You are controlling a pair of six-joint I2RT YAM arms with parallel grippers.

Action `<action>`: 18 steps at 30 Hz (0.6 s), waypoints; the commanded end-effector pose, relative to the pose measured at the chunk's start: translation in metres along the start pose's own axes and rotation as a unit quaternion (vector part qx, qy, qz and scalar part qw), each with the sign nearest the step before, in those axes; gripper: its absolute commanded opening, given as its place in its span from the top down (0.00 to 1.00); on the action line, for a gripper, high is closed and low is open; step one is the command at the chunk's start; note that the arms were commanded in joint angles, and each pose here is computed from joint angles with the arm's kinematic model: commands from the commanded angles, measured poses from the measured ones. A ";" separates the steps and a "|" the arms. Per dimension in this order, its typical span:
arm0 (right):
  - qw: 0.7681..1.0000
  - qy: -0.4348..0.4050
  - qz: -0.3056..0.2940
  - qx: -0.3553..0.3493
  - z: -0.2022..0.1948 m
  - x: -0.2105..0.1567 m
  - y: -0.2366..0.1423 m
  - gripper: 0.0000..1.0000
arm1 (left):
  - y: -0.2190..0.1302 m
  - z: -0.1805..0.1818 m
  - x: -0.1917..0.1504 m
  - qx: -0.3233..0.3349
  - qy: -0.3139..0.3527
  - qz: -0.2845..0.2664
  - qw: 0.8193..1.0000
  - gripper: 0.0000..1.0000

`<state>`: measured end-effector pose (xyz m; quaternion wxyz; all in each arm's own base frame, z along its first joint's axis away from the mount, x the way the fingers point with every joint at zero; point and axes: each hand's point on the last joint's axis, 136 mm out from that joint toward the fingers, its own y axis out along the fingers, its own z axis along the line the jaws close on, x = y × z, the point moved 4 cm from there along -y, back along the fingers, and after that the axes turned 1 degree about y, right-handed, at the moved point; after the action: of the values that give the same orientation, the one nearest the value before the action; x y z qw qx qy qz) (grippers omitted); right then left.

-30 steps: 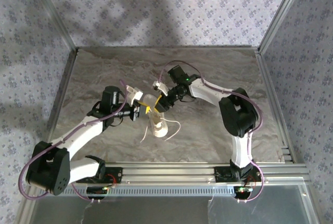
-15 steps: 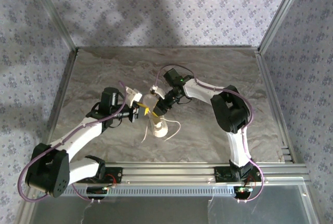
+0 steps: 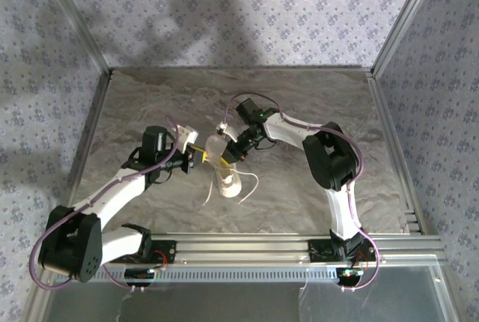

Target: Tie the shoes

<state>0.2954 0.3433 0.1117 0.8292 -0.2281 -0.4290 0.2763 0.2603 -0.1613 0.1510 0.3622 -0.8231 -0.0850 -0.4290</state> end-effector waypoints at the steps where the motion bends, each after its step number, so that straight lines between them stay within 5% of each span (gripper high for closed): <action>1: 1.000 0.002 -0.004 -0.004 0.000 0.000 -0.002 0.92 | 0.004 0.010 -0.003 0.020 -0.013 0.005 1.000 1.00; 18: 0.998 0.007 -0.032 -0.048 -0.009 -0.001 -0.015 0.97 | 0.022 0.040 -0.002 0.051 -0.053 0.024 0.997 1.00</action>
<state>0.2997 0.3365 0.1060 0.8320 -0.2427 -0.4336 0.2467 0.2792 -0.1509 0.1125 0.4104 -0.8324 -0.0849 -0.3625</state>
